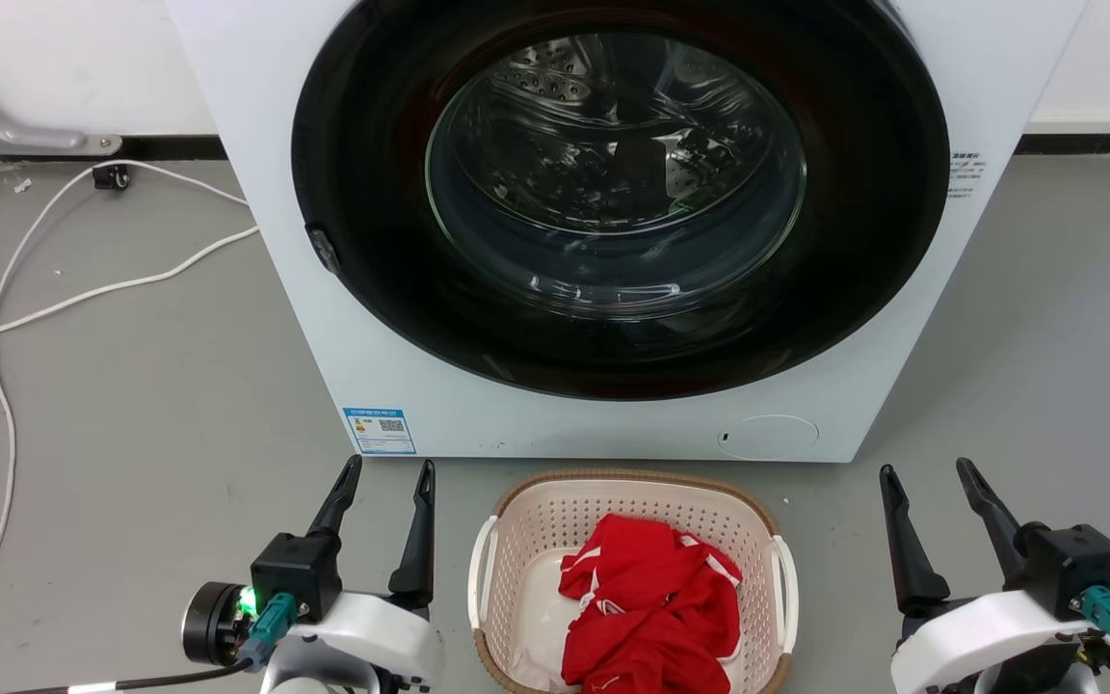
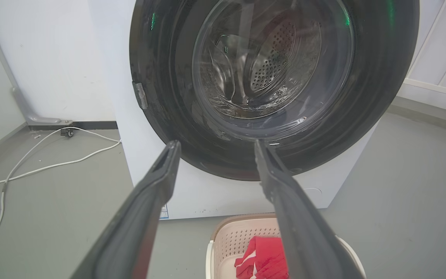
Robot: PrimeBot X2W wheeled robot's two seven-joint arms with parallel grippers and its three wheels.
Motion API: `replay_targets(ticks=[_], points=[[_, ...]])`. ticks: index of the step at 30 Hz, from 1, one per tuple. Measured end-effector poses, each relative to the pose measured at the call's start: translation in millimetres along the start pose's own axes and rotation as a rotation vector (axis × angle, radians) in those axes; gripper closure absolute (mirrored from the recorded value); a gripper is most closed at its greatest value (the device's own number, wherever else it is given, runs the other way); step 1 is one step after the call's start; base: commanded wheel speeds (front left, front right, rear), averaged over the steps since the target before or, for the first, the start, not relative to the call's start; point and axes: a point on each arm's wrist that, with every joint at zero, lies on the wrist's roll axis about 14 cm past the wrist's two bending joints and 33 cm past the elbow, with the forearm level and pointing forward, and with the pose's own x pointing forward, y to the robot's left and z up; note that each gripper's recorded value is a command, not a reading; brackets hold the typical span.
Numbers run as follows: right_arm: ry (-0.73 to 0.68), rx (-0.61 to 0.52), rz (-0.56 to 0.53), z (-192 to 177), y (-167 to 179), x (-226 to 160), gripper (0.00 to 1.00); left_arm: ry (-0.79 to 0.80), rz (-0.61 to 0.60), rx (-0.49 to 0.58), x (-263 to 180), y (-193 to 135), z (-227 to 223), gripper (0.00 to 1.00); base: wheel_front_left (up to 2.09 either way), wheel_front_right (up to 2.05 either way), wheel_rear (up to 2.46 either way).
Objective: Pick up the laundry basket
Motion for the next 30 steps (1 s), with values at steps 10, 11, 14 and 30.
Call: replay_targets(ticks=[10, 11, 14, 30], points=[[0.072, 0.028, -0.007, -23.2, -2.5, 6.7, 0.0, 0.063, -0.001, -0.022, 8.0, -0.8, -22.5, 0.0, 0.0, 0.0, 0.0], [0.082, 0.03, -0.008, -26.6, -3.0, 8.3, 0.0, 0.078, -0.003, -0.023, 9.5, -1.2, -27.4, 0.0, 0.0, 0.0, 0.0], [0.123, 0.038, -0.014, -40.1, -5.6, 14.1, 0.0, 0.123, -0.011, -0.035, 16.4, -3.0, -43.7, 0.0, 0.0, 0.0, 0.0], [0.412, 0.084, -0.05, -154.5, -21.5, 51.6, 0.0, 0.455, -0.019, -0.119, 61.8, 3.0, -172.5, 0.0, 0.0, 0.0, 0.0]])
